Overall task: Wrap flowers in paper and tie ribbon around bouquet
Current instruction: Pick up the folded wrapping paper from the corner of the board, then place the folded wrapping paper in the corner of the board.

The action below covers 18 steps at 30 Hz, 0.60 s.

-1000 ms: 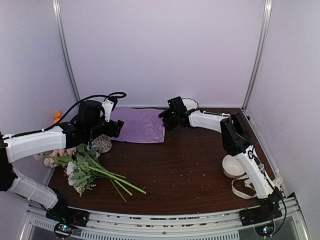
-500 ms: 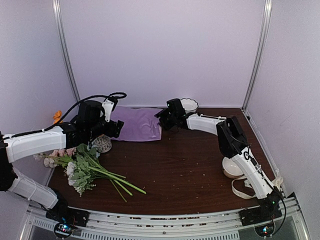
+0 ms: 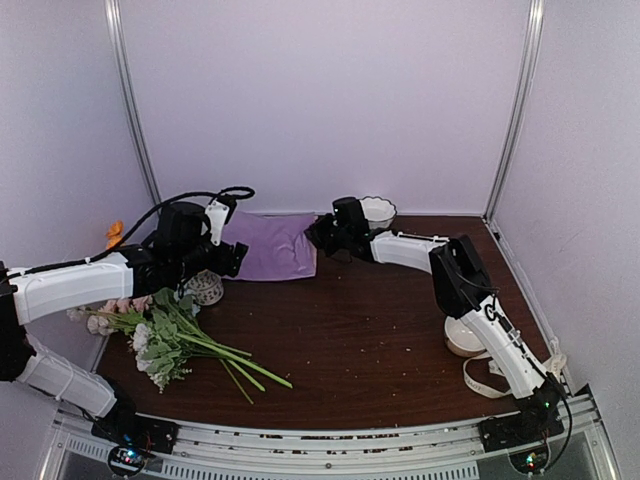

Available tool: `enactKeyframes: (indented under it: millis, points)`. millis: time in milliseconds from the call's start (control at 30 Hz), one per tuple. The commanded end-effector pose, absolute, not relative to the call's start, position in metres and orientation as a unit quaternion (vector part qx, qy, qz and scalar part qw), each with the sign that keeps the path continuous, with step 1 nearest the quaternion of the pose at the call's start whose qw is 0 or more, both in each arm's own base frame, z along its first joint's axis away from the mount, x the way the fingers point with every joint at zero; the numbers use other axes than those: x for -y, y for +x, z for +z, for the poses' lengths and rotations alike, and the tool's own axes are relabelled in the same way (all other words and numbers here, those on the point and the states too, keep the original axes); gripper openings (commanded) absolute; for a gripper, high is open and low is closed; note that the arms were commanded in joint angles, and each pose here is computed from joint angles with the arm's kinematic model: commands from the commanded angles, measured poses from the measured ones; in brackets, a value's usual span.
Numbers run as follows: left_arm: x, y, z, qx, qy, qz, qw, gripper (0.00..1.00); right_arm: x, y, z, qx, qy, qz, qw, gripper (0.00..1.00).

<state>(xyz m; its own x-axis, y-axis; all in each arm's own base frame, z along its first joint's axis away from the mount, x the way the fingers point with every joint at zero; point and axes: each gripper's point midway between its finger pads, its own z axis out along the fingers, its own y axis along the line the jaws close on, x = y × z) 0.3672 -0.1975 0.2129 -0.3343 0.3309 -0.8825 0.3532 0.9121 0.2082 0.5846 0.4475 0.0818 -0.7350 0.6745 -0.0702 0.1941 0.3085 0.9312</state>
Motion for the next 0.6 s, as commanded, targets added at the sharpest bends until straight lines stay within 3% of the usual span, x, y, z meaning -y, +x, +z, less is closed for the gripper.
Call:
enactKeyframes:
  millis: [0, 167, 233, 567]
  points:
    - [0.198, 0.369, 0.213, -0.812, 0.211, -0.004, 0.545, 0.88, -0.458, 0.588, 0.105, -0.756, 0.257, 0.545, 0.257, 0.01]
    - [0.197, 0.368, 0.213, -0.811, 0.21, -0.003, 0.546, 0.88, -0.453, 0.591, 0.111, -0.761, 0.252, 0.532, 0.273, 0.0]
    - [0.198, 0.368, 0.212, -0.812, 0.211, -0.003, 0.545, 0.88, -0.45, 0.588, 0.105, -0.772, 0.254, 0.517, 0.269, 0.09]
    - [0.197, 0.368, 0.211, -0.812, 0.213, -0.001, 0.543, 0.88, -0.445, 0.582, 0.079, -0.792, 0.269, 0.488, 0.25, 0.3]
